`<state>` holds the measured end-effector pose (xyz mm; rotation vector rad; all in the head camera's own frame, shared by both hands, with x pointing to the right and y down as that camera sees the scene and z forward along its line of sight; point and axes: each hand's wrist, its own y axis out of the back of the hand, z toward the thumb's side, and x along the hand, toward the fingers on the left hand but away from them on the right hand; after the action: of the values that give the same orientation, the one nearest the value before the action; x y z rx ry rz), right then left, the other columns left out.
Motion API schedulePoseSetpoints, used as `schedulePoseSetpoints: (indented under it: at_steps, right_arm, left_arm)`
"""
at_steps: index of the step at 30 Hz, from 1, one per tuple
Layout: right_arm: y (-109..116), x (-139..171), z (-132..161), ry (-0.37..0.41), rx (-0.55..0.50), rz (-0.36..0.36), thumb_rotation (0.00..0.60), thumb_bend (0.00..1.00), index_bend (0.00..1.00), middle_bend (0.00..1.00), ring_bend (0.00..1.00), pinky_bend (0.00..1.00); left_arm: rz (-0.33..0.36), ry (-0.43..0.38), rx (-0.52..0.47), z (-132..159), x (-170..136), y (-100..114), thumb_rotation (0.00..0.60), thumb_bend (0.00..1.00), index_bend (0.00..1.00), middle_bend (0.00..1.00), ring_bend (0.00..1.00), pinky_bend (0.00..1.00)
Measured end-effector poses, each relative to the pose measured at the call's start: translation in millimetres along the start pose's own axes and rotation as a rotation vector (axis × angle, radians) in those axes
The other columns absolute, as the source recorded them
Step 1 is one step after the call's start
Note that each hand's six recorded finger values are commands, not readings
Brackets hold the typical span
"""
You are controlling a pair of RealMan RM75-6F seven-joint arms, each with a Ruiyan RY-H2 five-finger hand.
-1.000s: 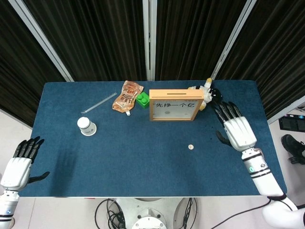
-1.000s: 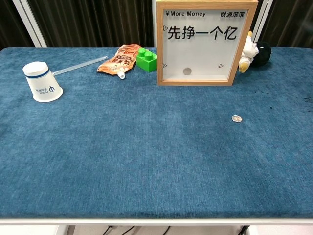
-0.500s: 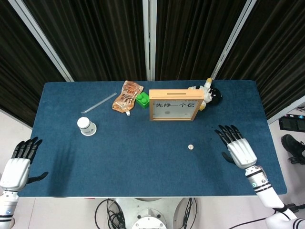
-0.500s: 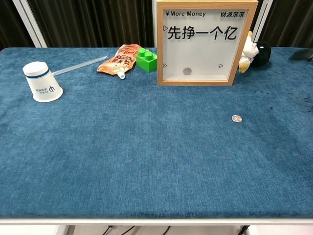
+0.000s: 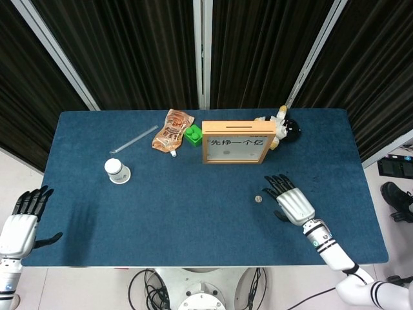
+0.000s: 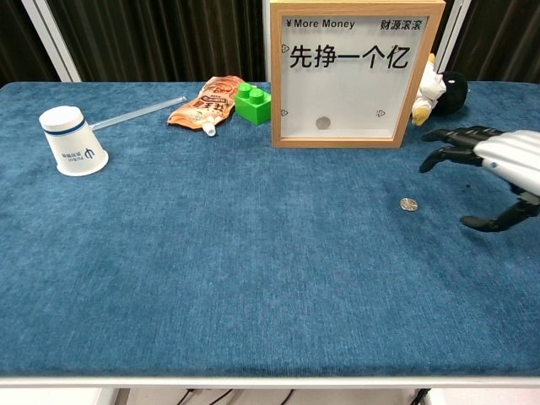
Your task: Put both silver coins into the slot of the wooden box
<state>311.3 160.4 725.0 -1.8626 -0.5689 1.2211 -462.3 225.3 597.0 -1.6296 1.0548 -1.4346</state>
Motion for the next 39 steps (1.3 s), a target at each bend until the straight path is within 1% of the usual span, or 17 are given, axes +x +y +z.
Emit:
schedulePoseSetpoints:
  at_steps: [8, 15, 20, 27, 39]
  right_arm:
    - [-5.9, -18.5, 9.0, 0.008, -0.008, 0.009, 0.600, 0.22, 0.29, 0.00, 0.00, 0.00]
    - [-11.7, -27.4, 7.6, -0.018, -0.014, 0.023, 0.600, 0.24, 0.32, 0.00, 0.00, 0.00]
    - [-16.2, -30.5, 5.3, -0.037, -0.032, 0.029, 0.600, 0.27, 0.34, 0.00, 0.00, 0.00]
    - [-21.9, -32.1, 7.2, -0.043, -0.052, 0.034, 0.600, 0.28, 0.36, 0.00, 0.00, 0.00]
    - [-20.8, -33.5, 9.6, -0.038, -0.063, 0.020, 0.600, 0.30, 0.39, 0.00, 0.00, 0.00]
  left_arm:
    - [0.008, 0.003, -0.008, -1.8, -0.7, 2.6, 0.600, 0.00, 0.03, 0.01, 0.00, 0.00]
    - [0.006, 0.003, -0.017, -3.1, -0.6, 3.5, 0.600, 0.00, 0.03, 0.01, 0.00, 0.00]
    - [0.005, 0.002, -0.018, -3.9, 0.5, 4.2, 0.600, 0.00, 0.03, 0.01, 0.00, 0.00]
    - [-0.005, 0.005, -0.018, -6.0, 0.6, 3.3, 0.600, 0.00, 0.03, 0.01, 0.00, 0.00]
    - [-0.004, 0.007, -0.023, -7.3, 0.6, 2.8, 0.600, 0.00, 0.03, 0.01, 0.00, 0.00]
